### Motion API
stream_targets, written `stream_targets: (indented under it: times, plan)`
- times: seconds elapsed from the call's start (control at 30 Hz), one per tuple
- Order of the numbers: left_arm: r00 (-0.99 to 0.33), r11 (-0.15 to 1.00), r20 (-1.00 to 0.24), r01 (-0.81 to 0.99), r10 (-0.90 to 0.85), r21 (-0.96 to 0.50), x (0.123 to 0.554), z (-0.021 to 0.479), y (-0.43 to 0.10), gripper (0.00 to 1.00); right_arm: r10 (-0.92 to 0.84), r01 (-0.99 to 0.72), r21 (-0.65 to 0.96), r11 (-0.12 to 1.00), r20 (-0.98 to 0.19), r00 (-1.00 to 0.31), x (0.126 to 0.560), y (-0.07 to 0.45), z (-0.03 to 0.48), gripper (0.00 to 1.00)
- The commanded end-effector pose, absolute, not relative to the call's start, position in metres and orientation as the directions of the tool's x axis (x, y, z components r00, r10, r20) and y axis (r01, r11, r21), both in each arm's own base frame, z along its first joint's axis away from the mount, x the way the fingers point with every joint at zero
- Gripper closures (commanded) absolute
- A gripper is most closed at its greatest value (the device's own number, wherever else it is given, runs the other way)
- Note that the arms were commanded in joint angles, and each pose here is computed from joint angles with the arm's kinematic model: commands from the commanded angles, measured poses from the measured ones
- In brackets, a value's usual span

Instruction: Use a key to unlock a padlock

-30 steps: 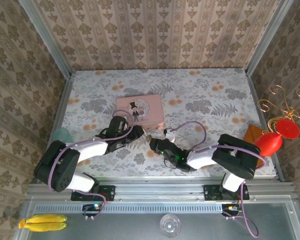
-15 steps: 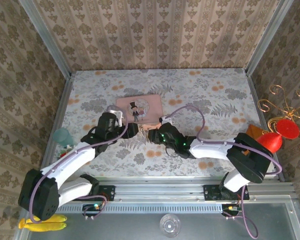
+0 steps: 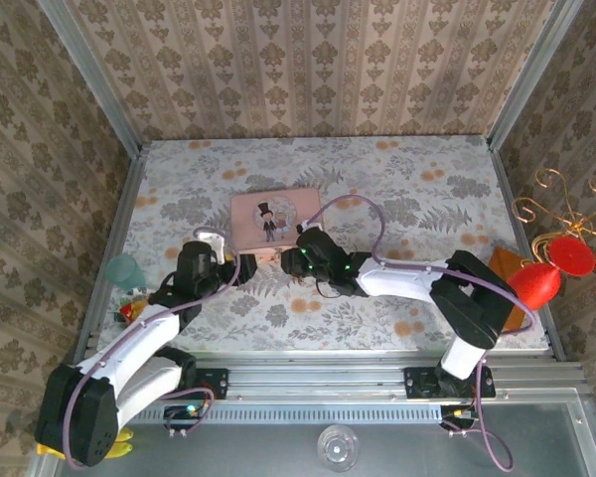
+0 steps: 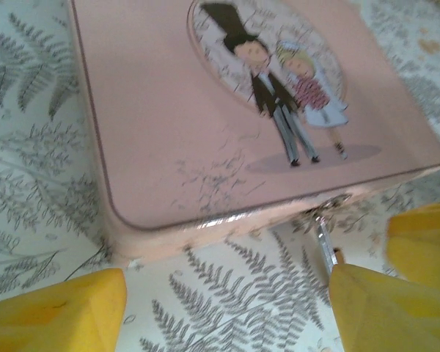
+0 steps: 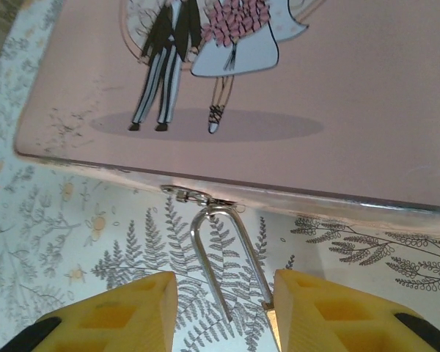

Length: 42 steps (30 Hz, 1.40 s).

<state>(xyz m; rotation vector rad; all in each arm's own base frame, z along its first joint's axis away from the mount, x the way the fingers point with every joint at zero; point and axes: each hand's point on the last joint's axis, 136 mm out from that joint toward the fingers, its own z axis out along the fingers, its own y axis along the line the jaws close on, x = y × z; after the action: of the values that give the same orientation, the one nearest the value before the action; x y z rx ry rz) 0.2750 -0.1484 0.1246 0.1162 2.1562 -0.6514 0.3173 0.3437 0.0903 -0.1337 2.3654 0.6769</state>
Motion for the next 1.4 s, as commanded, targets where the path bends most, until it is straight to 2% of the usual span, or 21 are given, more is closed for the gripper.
stream_targets:
  times: [0.0, 0.13, 0.43, 0.77, 1.37]
  plan:
    - [-0.585, 0.815, -0.784, 0.34, -0.208, -0.47, 0.277, 0.142, -0.151, 0.24, 0.038, -0.271, 0.41, 0.871, -0.605, -0.795, 0.316, 0.346, 0.081, 0.6]
    - [-0.578, 0.812, -0.779, 0.317, -0.245, -0.491, 0.277, 0.143, -0.143, 0.22, 0.042, -0.256, 0.403, 0.879, -0.6, -0.799, 0.319, 0.342, 0.072, 0.61]
    - [-0.591, 0.781, -0.747, 0.293, -0.306, -0.552, 0.28, 0.14, -0.138, 0.22, 0.004, -0.283, 0.404, 0.87, -0.58, -0.815, 0.321, 0.345, 0.059, 0.7]
    - [-0.607, 0.763, -0.727, 0.289, -0.322, -0.579, 0.283, 0.135, -0.139, 0.22, -0.05, -0.378, 0.409, 0.83, -0.621, -0.782, 0.326, 0.351, 0.056, 0.73]
    - [-0.604, 0.775, -0.724, 0.263, -0.333, -0.575, 0.284, 0.131, -0.133, 0.21, -0.13, -0.41, 0.324, 0.853, -0.628, -0.767, 0.33, 0.348, 0.04, 0.75]
